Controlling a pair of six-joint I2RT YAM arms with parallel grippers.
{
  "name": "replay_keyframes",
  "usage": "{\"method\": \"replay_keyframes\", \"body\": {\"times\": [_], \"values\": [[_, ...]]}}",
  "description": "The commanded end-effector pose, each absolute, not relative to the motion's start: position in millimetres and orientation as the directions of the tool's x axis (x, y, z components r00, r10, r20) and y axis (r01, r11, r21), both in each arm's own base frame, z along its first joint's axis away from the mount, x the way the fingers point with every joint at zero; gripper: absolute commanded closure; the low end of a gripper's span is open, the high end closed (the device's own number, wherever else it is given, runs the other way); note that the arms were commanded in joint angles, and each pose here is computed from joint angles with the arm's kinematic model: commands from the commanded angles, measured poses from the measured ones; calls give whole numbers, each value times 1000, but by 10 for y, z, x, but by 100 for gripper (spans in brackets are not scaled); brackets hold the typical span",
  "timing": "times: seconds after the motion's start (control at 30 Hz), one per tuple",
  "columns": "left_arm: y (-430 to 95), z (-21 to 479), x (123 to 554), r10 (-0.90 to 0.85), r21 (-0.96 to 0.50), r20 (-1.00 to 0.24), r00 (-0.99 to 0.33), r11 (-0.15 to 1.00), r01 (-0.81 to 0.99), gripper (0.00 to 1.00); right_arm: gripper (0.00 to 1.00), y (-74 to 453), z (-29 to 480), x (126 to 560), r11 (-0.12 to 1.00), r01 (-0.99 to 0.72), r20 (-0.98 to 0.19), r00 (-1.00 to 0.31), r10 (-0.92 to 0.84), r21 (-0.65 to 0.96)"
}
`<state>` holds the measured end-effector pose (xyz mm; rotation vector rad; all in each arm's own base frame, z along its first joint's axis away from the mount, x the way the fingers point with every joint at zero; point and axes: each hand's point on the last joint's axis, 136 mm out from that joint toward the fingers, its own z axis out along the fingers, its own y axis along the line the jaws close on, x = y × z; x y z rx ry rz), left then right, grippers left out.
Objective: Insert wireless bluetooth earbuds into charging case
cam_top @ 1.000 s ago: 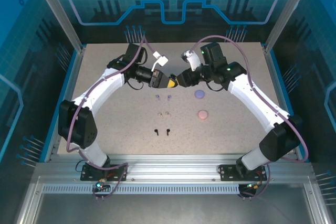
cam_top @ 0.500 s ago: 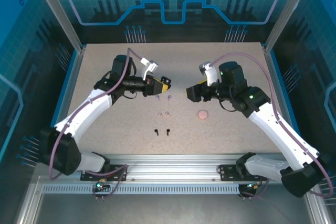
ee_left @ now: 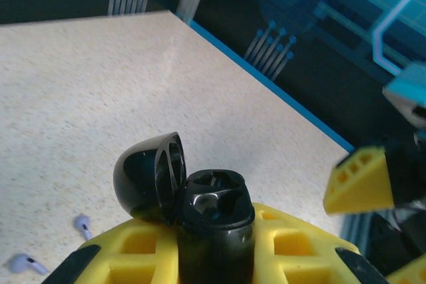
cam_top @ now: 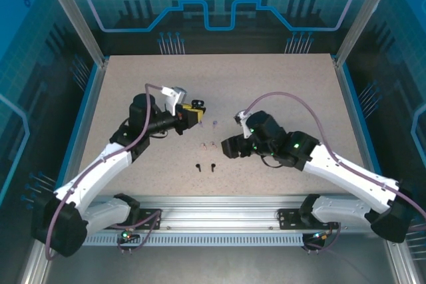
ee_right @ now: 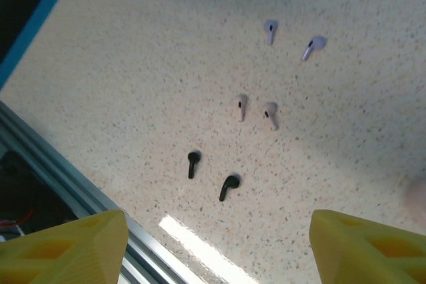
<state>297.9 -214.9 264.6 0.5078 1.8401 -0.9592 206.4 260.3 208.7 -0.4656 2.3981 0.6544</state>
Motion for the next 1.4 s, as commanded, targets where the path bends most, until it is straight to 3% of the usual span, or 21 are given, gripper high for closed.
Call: {"method": "replay_keyframes", "body": {"times": [0.0, 0.13, 0.63, 1.37], "values": [[-2008, 2822, 3059, -166, -346, -932, -322, 666, 661, 100, 27, 2664, 1842, 2058, 878, -376, -604, -786, -132, 297], [-1837, 2784, 3069, -241, -345, -938, -249, 717, 606, 100, 27, 2865, 1540, 1970, 907, -332, -554, -820, -142, 260], [-1136, 2761, 3126, -373, -412, -908, -189, 874, 257, 100, 34, 3768, 782, 1983, 918, -390, -444, -838, -318, 78], [-1093, 2934, 3098, -346, -377, -925, -159, 890, 255, 100, 51, 3804, 326, 2163, 953, -298, -362, -895, -260, 53]]}}
